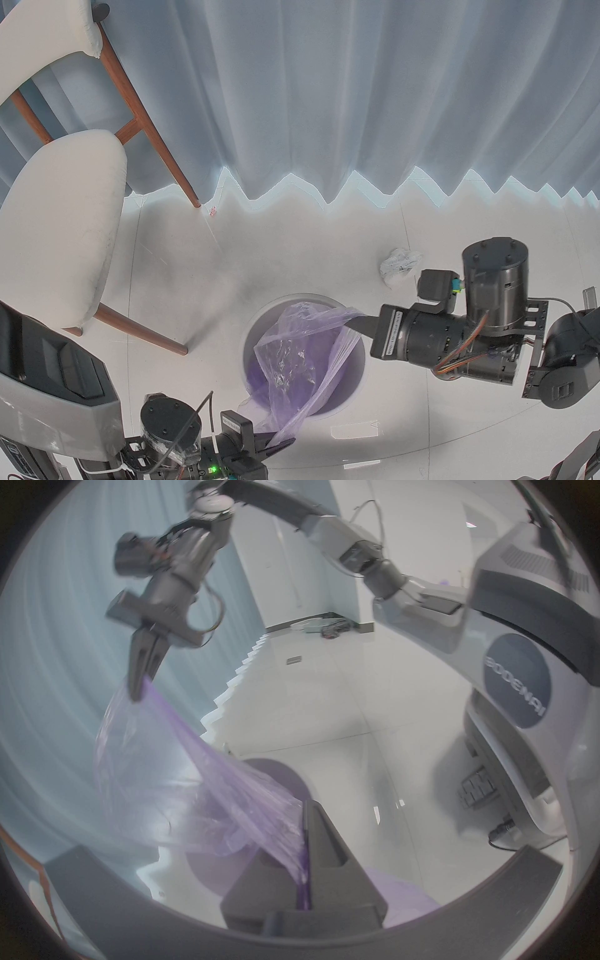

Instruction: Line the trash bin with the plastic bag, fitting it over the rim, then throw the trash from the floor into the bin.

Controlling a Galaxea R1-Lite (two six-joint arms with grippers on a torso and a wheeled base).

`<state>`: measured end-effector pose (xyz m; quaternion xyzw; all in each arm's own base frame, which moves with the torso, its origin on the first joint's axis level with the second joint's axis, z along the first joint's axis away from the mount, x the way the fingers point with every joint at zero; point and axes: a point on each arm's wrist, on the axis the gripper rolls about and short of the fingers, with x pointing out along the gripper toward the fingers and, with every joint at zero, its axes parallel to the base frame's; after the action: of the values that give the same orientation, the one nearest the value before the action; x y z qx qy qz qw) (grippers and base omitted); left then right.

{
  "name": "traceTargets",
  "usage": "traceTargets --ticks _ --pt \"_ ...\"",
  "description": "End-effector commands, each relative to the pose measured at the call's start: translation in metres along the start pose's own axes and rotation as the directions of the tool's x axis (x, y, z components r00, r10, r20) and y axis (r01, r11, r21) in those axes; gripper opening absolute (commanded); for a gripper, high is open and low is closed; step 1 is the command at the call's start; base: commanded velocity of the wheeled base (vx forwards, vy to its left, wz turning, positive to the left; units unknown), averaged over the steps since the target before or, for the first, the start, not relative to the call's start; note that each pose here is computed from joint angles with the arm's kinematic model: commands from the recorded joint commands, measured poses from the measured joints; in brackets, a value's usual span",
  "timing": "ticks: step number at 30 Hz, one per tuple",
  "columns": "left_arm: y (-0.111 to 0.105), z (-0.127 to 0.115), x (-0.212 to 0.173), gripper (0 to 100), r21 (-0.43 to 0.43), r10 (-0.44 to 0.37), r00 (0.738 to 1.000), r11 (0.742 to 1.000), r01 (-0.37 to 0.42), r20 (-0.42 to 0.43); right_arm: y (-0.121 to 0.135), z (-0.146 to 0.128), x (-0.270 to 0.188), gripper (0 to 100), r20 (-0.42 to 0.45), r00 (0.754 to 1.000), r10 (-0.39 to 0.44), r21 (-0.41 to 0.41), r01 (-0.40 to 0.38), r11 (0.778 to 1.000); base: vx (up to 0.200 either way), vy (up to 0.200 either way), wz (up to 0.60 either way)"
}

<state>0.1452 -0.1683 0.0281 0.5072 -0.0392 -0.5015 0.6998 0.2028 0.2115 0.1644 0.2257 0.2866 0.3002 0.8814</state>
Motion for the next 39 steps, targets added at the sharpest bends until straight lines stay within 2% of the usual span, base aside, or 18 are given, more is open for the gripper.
traceTargets --ticks 1,2,3,5,8,11,14,17,18,21,27,28,30,32,34,36,37,39 --pt "0.025 -0.004 0.013 0 -0.081 0.125 0.992 0.989 -0.126 -0.009 -0.008 0.007 -0.029 0 0.052 0.998 0.025 0.033 -0.027 0.999 0.0 0.0 0.0" --pt "0.036 0.002 0.017 0 -0.12 0.192 0.981 0.974 -0.191 -0.008 -0.01 0.004 -0.032 0 0.064 0.997 0.04 0.033 -0.042 0.999 0.0 0.0 0.0" --pt "0.036 0.002 0.017 0 -0.12 0.192 0.981 0.974 -0.191 -0.008 -0.01 0.004 -0.032 0 0.064 0.997 0.04 0.033 -0.042 0.999 0.0 0.0 0.0" --pt "0.045 0.021 0.022 0 -0.222 0.299 0.953 0.927 -0.301 -0.042 -0.014 -0.002 -0.03 0 0.085 0.994 0.07 0.032 -0.073 0.997 0.0 0.0 0.0" --pt "0.046 0.026 0.03 0 -0.333 0.337 0.937 0.876 -0.349 -0.094 -0.02 -0.01 -0.027 0 0.083 0.994 0.068 0.029 -0.071 0.997 0.0 0.0 0.0" --pt "0.048 0.024 0.041 0 -0.399 0.346 0.933 0.845 -0.357 -0.102 -0.025 -0.016 -0.023 0 0.072 0.996 0.06 0.024 -0.061 0.998 0.0 0.0 0.0" --pt "0.07 0.033 0.057 0 -0.525 0.417 0.907 0.759 -0.386 -0.065 -0.028 -0.02 -0.023 0 0.074 0.995 0.059 0.028 -0.062 0.998 0.0 0.0 0.0" --pt "0.079 0.038 0.061 0 -0.58 0.401 0.913 0.727 -0.368 -0.077 -0.028 -0.02 -0.024 0 0.08 0.995 0.066 0.032 -0.069 0.997 0.0 0.0 0.0" --pt "0.092 0.044 0.053 0 -0.62 0.393 0.915 0.697 -0.359 -0.089 -0.028 -0.02 -0.024 0 0.079 0.995 0.067 0.035 -0.07 0.997 0.0 0.0 0.0" --pt "0.096 0.047 0.04 0 -0.684 0.34 0.933 0.653 -0.325 -0.119 -0.029 -0.023 -0.023 0 0.068 0.996 0.062 0.047 -0.065 0.997 0.0 0.0 0.0" --pt "0.099 0.04 0.012 0 -0.832 0.228 0.964 0.501 -0.239 -0.14 -0.035 -0.03 -0.017 0 0.048 0.998 0.049 0.079 -0.052 0.995 0.0 0.0 0.0" --pt "0.099 0.04 0.012 0 -0.832 0.228 0.964 0.501 -0.239 -0.14 -0.035 -0.03 -0.017 0 0.048 0.998 0.049 0.079 -0.052 0.995 0.0 0.0 0.0" --pt "0.101 0.023 0.009 0 -0.841 0.231 0.956 0.467 -0.273 -0.182 -0.035 -0.03 -0.018 0 0.065 0.996 0.056 0.091 -0.062 0.994 0.0 0.0 0.0" --pt "0.102 0.015 0.005 0 -0.871 0.248 0.949 0.401 -0.285 -0.196 -0.041 -0.038 -0.024 0 0.053 0.997 0.049 0.076 -0.053 0.996 0.0 0.0 0.0" --pt "0.099 0.008 0.002 0 -0.89 0.242 0.948 0.356 -0.284 -0.206 -0.042 -0.04 -0.027 0 0.061 0.997 0.057 0.068 -0.061 0.996 0.0 0.0 0.0" --pt "0.096 0.002 -0.001 0 -0.887 0.231 0.947 0.354 -0.297 -0.225 -0.043 -0.04 -0.027 0 0.071 0.995 0.066 0.062 -0.071 0.996 0.0 0.0 0.0" --pt "0.093 -0.002 -0.004 0 -0.876 0.231 0.945 0.373 -0.306 -0.232 -0.042 -0.042 -0.027 0 0.079 0.993 0.086 0.066 -0.091 0.994 0.0 0.0 0.0" --pt "0.086 -0.001 -0.007 0 -0.881 0.228 0.951 0.377 -0.285 -0.21 -0.046 -0.049 -0.024 0 0.055 0.995 0.079 0.067 -0.082 0.994 0.0 0.0 0.0"
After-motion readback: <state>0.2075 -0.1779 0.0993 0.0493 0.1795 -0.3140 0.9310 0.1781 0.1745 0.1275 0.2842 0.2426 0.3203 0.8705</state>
